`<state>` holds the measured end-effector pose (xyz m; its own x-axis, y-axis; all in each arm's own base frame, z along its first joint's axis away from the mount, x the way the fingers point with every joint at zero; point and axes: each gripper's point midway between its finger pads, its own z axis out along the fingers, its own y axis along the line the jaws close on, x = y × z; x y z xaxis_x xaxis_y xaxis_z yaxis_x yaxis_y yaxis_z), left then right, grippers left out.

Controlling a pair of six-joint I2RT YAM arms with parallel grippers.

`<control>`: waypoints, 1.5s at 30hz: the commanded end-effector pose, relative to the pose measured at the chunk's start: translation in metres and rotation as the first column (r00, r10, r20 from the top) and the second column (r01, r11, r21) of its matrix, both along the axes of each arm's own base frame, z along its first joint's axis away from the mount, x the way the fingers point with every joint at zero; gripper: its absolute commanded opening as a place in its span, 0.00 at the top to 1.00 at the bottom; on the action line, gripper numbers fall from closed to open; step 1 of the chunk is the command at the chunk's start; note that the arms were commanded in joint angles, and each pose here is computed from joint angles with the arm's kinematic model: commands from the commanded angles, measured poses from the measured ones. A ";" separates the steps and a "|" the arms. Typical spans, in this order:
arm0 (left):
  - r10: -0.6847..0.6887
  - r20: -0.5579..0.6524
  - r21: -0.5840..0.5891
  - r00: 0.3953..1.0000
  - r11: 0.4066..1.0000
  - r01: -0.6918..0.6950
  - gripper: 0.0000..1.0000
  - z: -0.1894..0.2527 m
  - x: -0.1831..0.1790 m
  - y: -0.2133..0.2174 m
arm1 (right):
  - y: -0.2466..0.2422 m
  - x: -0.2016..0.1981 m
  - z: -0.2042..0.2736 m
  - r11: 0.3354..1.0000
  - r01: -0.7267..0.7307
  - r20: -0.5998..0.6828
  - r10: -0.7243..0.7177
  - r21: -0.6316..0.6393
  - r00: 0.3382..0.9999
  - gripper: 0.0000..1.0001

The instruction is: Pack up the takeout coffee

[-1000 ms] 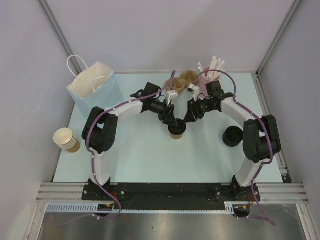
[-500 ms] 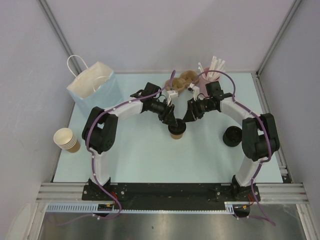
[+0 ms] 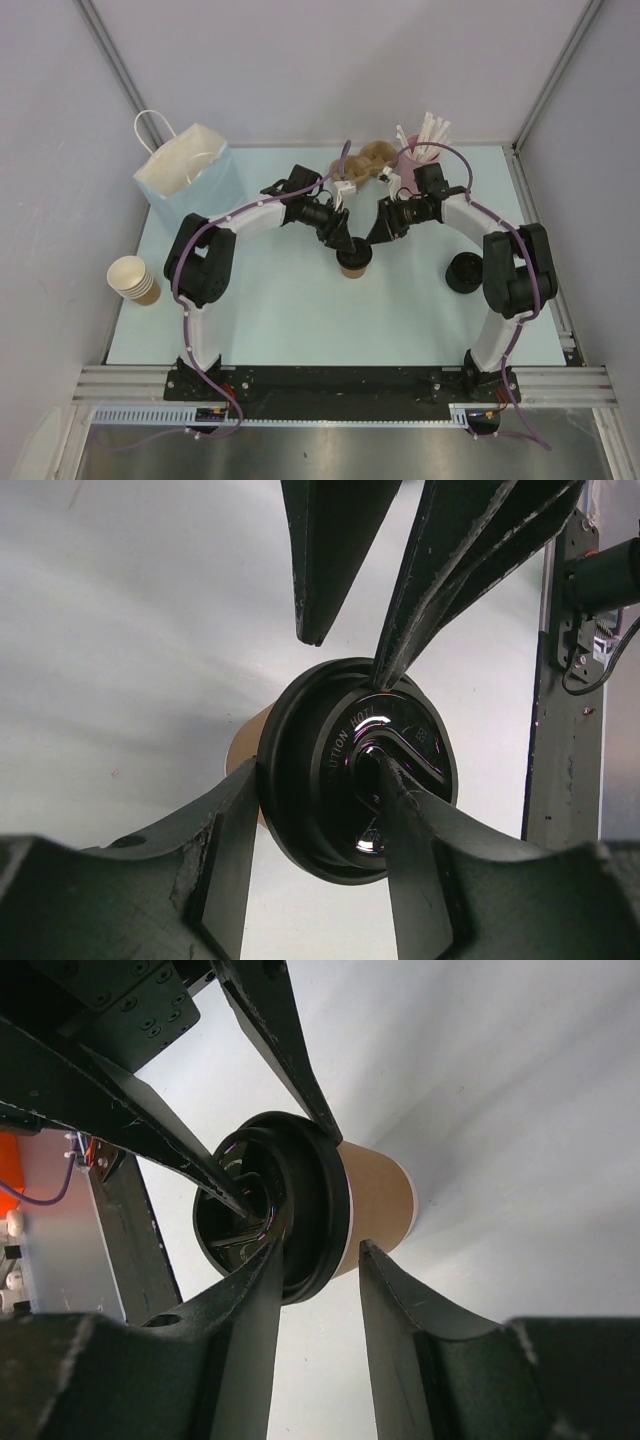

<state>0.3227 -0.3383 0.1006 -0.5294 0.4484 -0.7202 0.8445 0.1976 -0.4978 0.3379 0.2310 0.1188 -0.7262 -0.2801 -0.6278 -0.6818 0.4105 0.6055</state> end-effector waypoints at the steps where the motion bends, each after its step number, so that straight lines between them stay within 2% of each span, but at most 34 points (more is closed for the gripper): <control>1: 0.042 -0.014 0.230 0.999 0.972 -0.038 0.48 -0.070 -0.004 0.027 | -0.004 0.007 0.002 1.000 0.016 0.003 -0.016 0.018 1.000 0.60; 8: 0.043 -0.017 0.230 0.999 0.972 -0.038 0.48 -0.070 -0.004 0.027 | -0.009 0.008 0.002 0.999 0.030 -0.031 -0.029 0.045 0.999 0.60; 20: 0.045 -0.015 0.237 0.999 0.971 -0.040 0.48 -0.069 -0.004 0.028 | -0.002 0.007 -0.007 1.000 0.023 -0.025 -0.023 0.004 0.999 0.60; 31: 0.054 0.011 0.271 0.998 0.961 -0.055 0.49 -0.072 -0.001 0.034 | -0.006 0.013 -0.037 0.989 0.069 -0.025 -0.072 -0.127 0.997 0.62; 45: 0.061 0.022 0.294 0.998 0.954 -0.065 0.51 -0.079 0.002 0.036 | -0.021 0.015 -0.080 0.943 0.105 -0.025 -0.119 -0.316 0.993 0.65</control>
